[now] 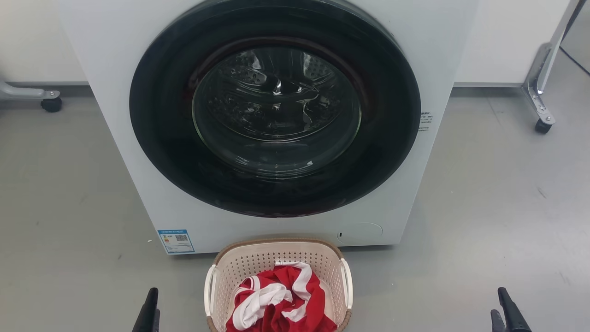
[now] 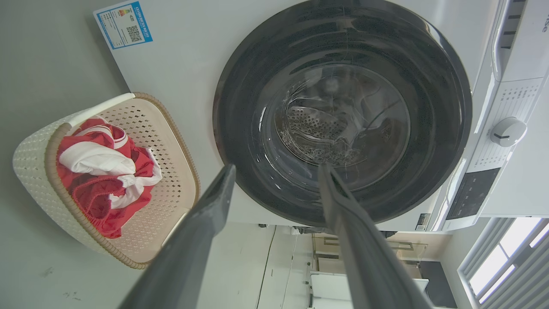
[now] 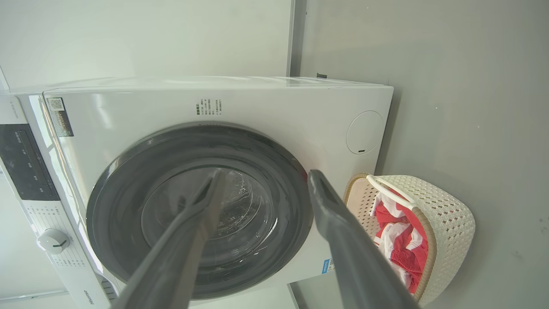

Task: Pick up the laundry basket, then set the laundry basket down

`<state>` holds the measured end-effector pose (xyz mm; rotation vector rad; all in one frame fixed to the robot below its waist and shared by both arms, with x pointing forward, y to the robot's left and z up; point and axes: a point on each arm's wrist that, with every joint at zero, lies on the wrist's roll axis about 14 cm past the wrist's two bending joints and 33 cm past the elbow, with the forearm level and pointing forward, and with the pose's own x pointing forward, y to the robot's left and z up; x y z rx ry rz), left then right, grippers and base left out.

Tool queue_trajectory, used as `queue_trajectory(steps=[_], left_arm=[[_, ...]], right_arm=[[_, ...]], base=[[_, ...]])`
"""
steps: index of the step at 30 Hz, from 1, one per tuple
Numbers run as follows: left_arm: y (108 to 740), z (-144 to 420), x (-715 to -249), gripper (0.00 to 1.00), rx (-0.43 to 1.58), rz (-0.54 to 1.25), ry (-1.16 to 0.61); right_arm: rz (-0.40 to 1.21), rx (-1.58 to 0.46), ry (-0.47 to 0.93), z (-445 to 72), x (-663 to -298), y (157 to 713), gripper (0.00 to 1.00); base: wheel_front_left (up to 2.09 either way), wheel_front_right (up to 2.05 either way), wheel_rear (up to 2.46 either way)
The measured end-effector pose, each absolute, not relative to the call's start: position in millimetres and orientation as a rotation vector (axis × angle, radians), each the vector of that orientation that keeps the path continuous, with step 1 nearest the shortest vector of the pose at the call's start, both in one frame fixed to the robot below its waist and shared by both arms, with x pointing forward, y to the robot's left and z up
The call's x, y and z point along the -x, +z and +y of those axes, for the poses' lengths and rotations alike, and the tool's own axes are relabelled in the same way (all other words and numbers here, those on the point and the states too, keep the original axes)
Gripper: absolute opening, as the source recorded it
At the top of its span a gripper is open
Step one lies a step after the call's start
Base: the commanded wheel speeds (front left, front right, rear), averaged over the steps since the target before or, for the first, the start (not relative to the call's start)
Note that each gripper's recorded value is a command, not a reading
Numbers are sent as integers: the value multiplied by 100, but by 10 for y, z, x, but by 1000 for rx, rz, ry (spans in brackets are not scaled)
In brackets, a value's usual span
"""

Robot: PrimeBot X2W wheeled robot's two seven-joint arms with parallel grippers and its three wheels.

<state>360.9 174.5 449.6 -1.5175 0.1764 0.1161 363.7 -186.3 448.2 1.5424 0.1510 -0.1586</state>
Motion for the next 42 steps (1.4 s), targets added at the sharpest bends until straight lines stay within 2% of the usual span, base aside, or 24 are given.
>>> queue_trajectory(steps=[15,42], left_arm=[[4593,1585,-3642,100,1294,196,66],[4649,1362,-3626,100,668,193,-43]], right_arm=[[197,-1327,-123,-1685,-3655,4512,100],[224,-748,12,-1342,-3622,4554,100]], base=[[0,0,0],[0,0,0]])
